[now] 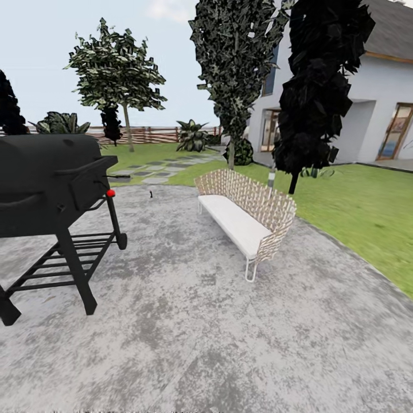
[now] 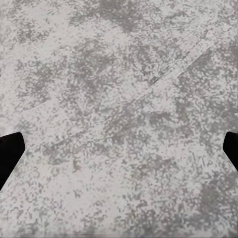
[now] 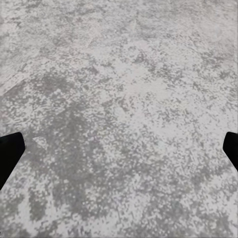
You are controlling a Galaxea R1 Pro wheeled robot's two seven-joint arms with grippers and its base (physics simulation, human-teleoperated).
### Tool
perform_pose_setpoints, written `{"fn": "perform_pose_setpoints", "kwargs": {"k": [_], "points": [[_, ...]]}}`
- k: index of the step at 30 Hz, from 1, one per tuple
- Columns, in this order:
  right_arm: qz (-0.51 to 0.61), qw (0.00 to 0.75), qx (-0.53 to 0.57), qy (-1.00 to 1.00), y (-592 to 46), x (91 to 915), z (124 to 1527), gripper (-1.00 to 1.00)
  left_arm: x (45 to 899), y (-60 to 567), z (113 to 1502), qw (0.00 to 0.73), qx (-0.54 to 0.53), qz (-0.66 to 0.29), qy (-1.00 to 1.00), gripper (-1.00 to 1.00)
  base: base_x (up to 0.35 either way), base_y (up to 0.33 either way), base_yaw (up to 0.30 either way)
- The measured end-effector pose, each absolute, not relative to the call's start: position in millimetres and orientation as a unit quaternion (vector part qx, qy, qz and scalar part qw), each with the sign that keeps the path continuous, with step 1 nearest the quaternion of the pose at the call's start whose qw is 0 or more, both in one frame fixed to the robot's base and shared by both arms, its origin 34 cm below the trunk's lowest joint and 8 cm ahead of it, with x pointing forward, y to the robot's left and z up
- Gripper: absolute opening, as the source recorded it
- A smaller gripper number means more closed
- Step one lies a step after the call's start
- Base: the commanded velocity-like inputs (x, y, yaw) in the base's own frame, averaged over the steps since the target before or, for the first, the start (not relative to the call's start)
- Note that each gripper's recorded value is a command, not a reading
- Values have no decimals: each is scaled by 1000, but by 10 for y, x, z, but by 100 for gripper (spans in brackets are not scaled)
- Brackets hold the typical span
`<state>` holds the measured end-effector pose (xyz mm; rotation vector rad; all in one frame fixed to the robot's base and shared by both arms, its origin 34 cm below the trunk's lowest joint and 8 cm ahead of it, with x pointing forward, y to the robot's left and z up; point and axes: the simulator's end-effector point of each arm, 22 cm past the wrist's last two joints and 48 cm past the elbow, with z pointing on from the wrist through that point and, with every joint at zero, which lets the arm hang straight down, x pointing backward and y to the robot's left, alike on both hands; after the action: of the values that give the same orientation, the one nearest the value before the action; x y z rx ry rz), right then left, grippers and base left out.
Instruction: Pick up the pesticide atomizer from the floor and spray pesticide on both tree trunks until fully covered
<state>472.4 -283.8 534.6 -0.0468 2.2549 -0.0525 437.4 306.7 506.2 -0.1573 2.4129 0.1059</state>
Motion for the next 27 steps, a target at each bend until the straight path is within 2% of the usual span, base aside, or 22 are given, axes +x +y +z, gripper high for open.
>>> {"fn": "perform_pose_setpoints", "kwargs": {"k": [8,15,27], "points": [[-19,428,-19,903,-2831,4709,5199,100,4423,3056,4936,354,-65,41,932,100,0,0,24],[-19,429,-19,903,-2828,4710,5082,100,4829,3077,5002,382,-70,43,920,100,0,0,14],[-19,436,-20,900,-2818,4725,4904,100,4514,3038,4583,352,-70,40,932,100,0,0,162]]}}
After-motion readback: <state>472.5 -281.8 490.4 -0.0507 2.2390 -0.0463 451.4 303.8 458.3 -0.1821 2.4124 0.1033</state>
